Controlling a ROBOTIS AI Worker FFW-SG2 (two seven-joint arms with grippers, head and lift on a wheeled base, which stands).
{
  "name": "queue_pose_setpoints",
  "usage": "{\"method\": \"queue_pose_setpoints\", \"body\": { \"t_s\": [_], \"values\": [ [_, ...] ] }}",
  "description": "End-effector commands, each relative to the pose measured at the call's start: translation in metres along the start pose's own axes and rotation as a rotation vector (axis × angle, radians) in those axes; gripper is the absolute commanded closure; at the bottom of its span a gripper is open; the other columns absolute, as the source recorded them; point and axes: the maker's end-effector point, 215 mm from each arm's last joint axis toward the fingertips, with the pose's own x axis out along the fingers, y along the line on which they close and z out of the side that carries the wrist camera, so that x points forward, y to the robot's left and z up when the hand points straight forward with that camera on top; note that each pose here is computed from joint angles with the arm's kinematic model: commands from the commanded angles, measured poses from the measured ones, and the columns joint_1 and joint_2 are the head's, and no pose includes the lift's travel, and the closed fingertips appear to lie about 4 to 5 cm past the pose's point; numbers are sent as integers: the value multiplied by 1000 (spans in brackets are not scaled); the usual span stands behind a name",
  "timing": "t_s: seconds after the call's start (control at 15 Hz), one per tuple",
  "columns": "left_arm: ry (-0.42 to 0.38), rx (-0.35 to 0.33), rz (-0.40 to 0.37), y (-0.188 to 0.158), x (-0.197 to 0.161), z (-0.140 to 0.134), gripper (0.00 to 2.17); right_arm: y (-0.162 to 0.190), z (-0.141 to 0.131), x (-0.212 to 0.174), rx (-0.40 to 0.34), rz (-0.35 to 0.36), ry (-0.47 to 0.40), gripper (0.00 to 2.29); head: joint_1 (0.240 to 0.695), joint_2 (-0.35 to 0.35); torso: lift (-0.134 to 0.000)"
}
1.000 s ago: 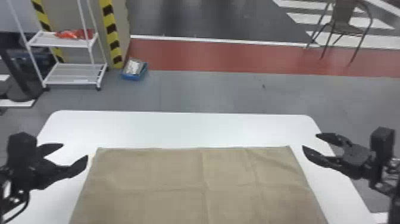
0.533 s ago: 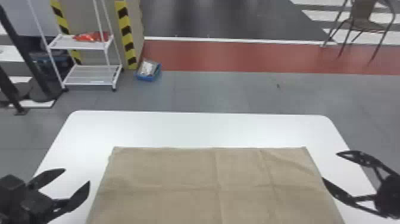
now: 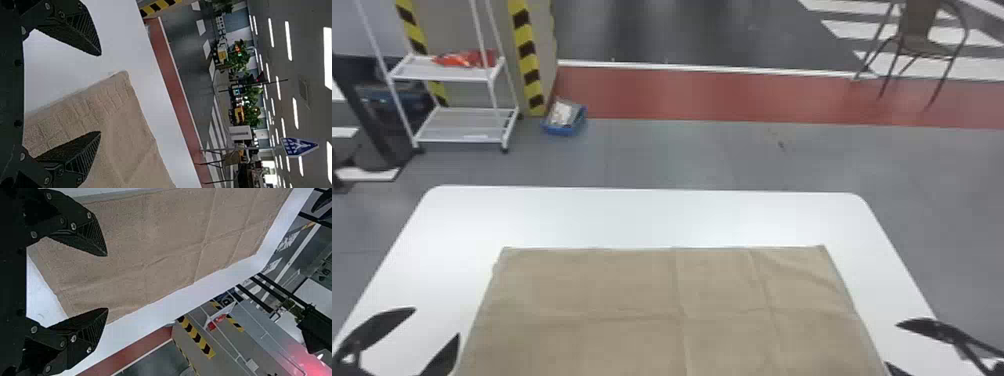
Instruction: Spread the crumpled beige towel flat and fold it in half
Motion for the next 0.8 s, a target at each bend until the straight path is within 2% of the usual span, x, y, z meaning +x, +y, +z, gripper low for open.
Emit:
{"method": "queue_pose_setpoints", "body": {
  "t_s": [0.0, 0.27, 0.4, 0.6, 0.73],
  "values": [
    [34, 24, -21, -5, -8, -14, 215, 14, -6, -12, -13, 22, 6, 475, 695, -140, 0],
    [60, 81, -57, -24, -22, -32, 215, 32, -21, -18, -13, 110, 52, 475, 695, -162, 0],
    [64, 107, -76, -33, -32, -39, 326, 33, -34, -24, 17, 149, 90, 522, 695, -185, 0],
    [52, 134, -89, -38, -36, -35, 329, 28, -48, -34, 43, 158, 126, 535, 695, -226, 0],
    [78, 189, -110, -49, -36, -42, 329, 25, -51, -39, 52, 154, 134, 535, 695, -262, 0]
  ]
}}
